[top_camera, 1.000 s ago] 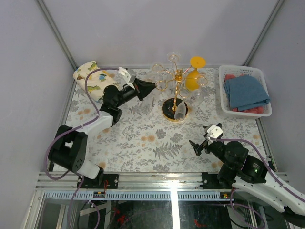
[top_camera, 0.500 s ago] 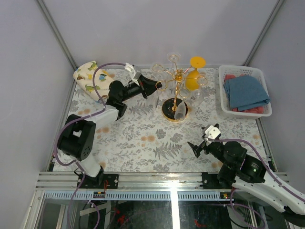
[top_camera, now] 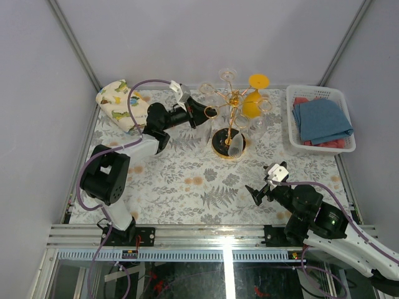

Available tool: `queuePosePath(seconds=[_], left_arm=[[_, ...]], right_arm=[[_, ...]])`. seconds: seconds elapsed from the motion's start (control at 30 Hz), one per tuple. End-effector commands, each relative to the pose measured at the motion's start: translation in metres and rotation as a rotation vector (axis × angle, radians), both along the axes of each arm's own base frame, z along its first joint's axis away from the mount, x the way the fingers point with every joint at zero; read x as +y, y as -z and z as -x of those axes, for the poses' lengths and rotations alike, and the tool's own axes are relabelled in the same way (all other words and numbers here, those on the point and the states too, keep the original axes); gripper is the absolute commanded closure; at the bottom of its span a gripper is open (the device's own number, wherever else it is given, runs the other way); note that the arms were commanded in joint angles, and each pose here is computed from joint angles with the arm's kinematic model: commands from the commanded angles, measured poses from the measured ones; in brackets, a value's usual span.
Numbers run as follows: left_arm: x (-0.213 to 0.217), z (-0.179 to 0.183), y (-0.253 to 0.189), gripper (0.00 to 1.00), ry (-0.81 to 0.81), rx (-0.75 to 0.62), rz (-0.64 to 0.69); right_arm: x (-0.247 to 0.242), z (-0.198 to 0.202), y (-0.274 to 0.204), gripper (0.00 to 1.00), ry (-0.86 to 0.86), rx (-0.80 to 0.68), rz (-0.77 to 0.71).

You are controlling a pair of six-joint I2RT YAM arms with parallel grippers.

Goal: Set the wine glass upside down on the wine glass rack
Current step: Turn the wine glass upside down at the wine rack.

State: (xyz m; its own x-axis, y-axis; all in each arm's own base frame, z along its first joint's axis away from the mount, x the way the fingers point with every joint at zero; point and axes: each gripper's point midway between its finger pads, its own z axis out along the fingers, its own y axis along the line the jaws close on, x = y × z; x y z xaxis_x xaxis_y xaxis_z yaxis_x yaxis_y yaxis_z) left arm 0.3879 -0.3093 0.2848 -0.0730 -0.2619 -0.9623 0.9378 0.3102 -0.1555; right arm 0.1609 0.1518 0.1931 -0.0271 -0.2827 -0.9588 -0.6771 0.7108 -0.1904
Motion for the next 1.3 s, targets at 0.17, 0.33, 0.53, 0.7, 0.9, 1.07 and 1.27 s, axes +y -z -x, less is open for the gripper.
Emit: queuePosePath(seconds=[0.17,0.33,0.53,0.7,0.9,1.07,1.27], left_arm=[[-0.011,0.018,-0.021,1.00,0.089,-0.119,0.010],[-0.013,0.026,-0.019,1.00,0.127,-0.126,-0.004],[-0.010,0.037,-0.015,1.00,0.158,-0.138,-0.004],[-0.007,0.045,-0.014,1.00,0.154,-0.141,0.014],[-0.003,0.054,-0.015,1.00,0.156,-0.140,0.035],[0.001,0.057,-0.013,1.00,0.137,-0.131,0.043],[0.010,0.047,-0.006,0.86,0.018,-0.084,0.057]], right_arm=[[0.006,-0.001,-0.011,0.01,-0.022,-0.034,-0.032],[0.006,-0.001,-0.012,0.00,-0.023,-0.035,-0.034],[0.007,-0.001,-0.010,0.00,-0.027,-0.034,-0.031],[0.007,-0.001,-0.010,0.00,-0.027,-0.033,-0.030],[0.008,-0.001,-0.009,0.01,-0.029,-0.032,-0.029],[0.008,0.000,-0.009,0.00,-0.031,-0.031,-0.027],[0.008,0.000,-0.008,0.01,-0.033,-0.030,-0.026]])
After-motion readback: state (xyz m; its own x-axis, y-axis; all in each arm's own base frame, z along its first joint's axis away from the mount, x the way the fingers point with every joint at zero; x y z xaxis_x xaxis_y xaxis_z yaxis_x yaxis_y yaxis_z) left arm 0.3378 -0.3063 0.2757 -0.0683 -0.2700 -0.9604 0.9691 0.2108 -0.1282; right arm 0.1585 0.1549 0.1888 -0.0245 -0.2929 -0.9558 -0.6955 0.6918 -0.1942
